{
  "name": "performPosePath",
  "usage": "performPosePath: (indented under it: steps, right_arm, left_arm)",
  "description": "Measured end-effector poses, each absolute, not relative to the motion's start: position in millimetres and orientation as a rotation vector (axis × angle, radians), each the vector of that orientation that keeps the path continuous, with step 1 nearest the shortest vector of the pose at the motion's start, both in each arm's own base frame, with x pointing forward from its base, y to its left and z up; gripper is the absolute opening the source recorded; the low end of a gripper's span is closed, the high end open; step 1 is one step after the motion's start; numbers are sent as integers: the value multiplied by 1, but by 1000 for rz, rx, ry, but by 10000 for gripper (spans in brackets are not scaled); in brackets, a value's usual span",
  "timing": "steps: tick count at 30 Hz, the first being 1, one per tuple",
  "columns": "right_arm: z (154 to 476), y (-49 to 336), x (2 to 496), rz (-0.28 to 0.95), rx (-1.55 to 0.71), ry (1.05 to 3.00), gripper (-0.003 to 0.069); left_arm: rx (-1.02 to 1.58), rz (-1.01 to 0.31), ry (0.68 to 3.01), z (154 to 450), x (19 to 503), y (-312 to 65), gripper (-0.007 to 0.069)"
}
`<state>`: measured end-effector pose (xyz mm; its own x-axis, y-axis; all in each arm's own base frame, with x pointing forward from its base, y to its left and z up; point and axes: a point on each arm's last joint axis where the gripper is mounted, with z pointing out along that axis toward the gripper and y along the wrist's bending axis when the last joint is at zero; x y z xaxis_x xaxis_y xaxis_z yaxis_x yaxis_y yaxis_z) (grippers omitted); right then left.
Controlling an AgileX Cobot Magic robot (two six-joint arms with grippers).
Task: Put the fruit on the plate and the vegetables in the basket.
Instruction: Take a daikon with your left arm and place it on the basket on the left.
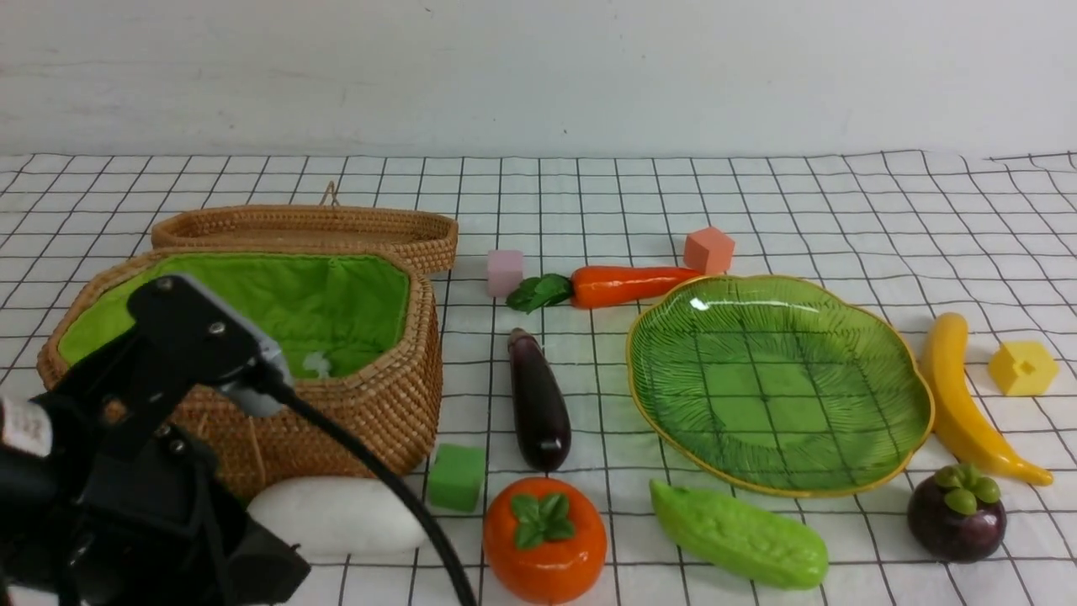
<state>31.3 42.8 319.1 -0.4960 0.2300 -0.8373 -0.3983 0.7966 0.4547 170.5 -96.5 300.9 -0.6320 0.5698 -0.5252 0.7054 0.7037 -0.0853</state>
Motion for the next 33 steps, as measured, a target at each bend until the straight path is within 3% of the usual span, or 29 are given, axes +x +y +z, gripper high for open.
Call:
performPosePath:
  steps: [4, 10, 13, 17, 18, 20, 21, 22, 26, 29, 33]
  right_arm:
    - [358, 53, 25, 719, -572, 2119, 85]
    - [385, 54, 20, 653, -785, 2059, 85]
    - [389, 54, 18, 633, -826, 2034, 85]
    - [389, 54, 18, 625, -840, 2026, 88]
    - [389, 54, 18, 626, -841, 2026, 88]
    - [389, 54, 18, 627, -843, 2025, 88]
    - [389, 54, 18, 627, -843, 2025, 88]
    - [389, 54, 18, 628, -846, 2024, 88]
    - [389, 54, 18, 629, -848, 2024, 92]
    - [389, 54, 18, 630, -852, 2022, 95]
    - [389, 54, 18, 630, -852, 2022, 97]
  left_arm:
    - [1086, -375, 2480, 291, 188, -106, -13]
    - [1284, -271, 2419, 285, 190, -119, -13]
    - [1416, -141, 2330, 281, 195, -121, -5]
    - [1494, -58, 2260, 272, 208, -124, 117]
    - [1515, -43, 2230, 267, 215, -127, 209]
    - [1557, -24, 2187, 261, 222, -131, 301]
    - [1563, -22, 2182, 260, 223, -131, 301]
    - [1622, 0, 2137, 252, 230, -135, 400]
    - [1806, 58, 2027, 234, 241, -140, 559]
    - [1909, 102, 1970, 220, 249, -142, 604]
    - [1986, 174, 1915, 207, 258, -143, 606]
